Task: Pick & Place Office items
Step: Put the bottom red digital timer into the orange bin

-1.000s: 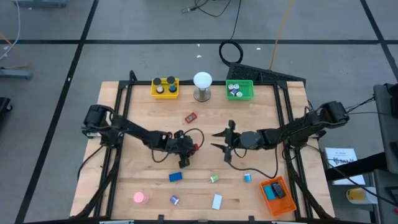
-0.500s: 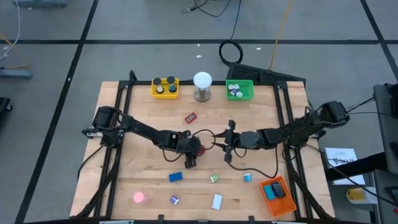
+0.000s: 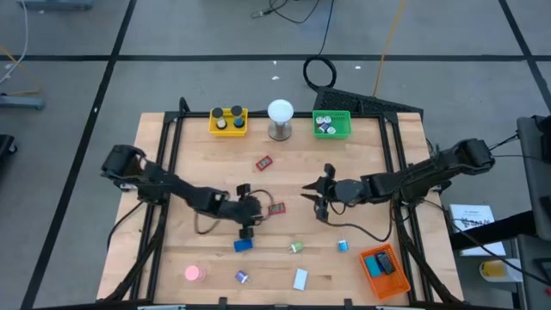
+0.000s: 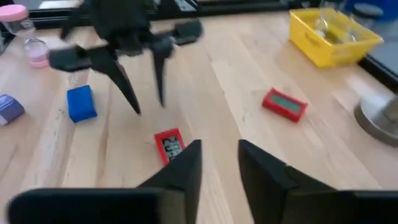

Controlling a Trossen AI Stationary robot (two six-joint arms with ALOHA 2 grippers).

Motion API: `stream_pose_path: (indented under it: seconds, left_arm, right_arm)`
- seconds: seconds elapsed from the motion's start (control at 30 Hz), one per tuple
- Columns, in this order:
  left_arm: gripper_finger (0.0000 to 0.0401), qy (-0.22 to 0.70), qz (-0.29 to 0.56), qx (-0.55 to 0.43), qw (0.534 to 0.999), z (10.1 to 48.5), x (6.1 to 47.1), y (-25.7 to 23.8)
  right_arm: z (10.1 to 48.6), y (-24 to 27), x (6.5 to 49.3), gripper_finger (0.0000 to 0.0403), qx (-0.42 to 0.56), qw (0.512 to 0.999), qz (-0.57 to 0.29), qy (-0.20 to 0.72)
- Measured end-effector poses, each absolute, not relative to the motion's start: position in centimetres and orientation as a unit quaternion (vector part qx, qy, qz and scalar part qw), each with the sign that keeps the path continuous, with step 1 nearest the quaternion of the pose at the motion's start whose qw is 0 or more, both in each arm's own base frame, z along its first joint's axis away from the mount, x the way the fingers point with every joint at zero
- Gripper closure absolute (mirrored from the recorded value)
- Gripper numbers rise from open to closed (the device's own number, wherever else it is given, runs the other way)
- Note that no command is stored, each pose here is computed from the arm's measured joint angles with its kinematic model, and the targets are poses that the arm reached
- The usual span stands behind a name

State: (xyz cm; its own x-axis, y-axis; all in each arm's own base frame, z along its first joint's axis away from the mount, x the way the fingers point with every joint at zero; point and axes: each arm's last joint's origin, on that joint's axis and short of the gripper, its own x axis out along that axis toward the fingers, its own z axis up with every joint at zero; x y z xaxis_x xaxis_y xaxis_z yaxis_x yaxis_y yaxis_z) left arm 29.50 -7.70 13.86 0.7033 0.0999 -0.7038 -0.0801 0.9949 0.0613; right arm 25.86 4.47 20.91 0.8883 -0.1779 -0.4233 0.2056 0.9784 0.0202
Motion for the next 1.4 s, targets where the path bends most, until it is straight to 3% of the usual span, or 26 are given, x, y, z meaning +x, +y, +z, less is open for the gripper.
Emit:
stream_pose_path:
  seconds: [0.17, 0.37, 0.7, 0.87, 1.1, 1.4]
  left_arm:
    - [0.0328, 0.242, 0.024, -0.010, 0.970, 14.2, 26.2, -7.7]
    - [0.0395, 0.116, 0.036, -0.037, 0.992, 14.1, 22.5, -6.4]
    - [0.0369, 0.069, 0.060, -0.052, 0.994, 13.1, 19.4, -5.1]
    - [0.0368, 0.072, 0.056, -0.052, 0.995, 13.2, 19.5, -5.2]
    - [0.0368, 0.072, 0.056, -0.052, 0.995, 13.1, 19.5, -5.2]
    - [0.0368, 0.072, 0.055, -0.052, 0.994, 13.1, 19.5, -5.2]
  right_arm:
    - [22.7, 4.3, 25.8, 0.0389, 0.033, 0.954, -0.113, 0.276]
    - [24.3, 4.0, 27.4, 0.0395, 0.025, 0.921, -0.128, 0.368]
    - [24.6, 2.8, 34.6, 0.0396, 0.047, 0.863, -0.101, 0.493]
    - [22.5, 2.2, 37.4, 0.0365, 0.042, 0.840, -0.070, 0.537]
    - [19.2, 2.3, 39.0, 0.0286, 0.004, 0.823, -0.033, 0.566]
    - [18.3, 2.9, 40.8, 0.0183, 0.003, 0.857, 0.003, 0.515]
